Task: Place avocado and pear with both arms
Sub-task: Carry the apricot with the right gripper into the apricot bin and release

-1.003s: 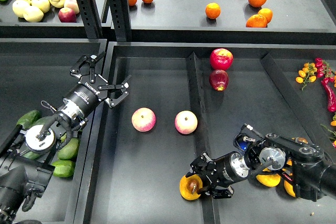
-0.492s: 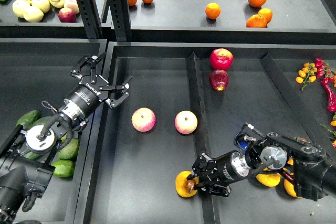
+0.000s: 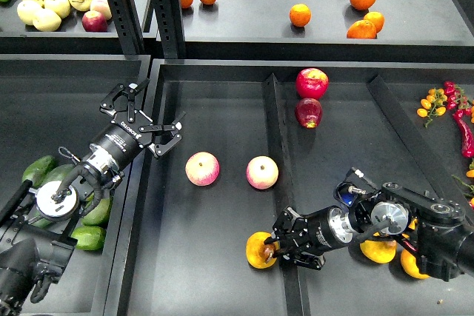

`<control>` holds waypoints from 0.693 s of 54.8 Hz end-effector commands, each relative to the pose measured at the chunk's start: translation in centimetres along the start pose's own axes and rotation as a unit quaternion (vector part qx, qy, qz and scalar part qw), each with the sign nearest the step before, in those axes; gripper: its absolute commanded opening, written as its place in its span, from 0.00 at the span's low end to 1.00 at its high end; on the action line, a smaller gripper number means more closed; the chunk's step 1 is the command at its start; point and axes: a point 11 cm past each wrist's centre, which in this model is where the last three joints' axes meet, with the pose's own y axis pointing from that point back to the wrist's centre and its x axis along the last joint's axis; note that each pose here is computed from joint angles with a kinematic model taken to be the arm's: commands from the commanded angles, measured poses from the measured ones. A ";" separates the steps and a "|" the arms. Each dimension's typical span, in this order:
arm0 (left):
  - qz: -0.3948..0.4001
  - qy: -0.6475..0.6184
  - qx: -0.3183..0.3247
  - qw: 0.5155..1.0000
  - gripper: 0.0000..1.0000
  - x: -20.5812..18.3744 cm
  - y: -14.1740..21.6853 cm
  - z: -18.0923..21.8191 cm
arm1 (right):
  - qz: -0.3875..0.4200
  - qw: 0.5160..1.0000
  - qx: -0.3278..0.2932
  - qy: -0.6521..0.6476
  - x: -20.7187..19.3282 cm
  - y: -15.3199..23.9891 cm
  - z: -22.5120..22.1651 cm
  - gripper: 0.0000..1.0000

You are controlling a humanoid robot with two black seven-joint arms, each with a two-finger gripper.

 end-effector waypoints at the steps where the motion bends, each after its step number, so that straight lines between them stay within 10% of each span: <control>1: 0.001 0.000 0.002 1.000 0.99 0.0 0.0 -0.1 | 0.003 1.000 0.021 -0.005 0.4 0.9 -1.4 0.19; 38: 0.000 -0.001 0.006 1.000 0.99 0.0 0.0 -0.4 | 0.088 0.994 0.044 -0.054 7.0 9.6 -1.0 0.20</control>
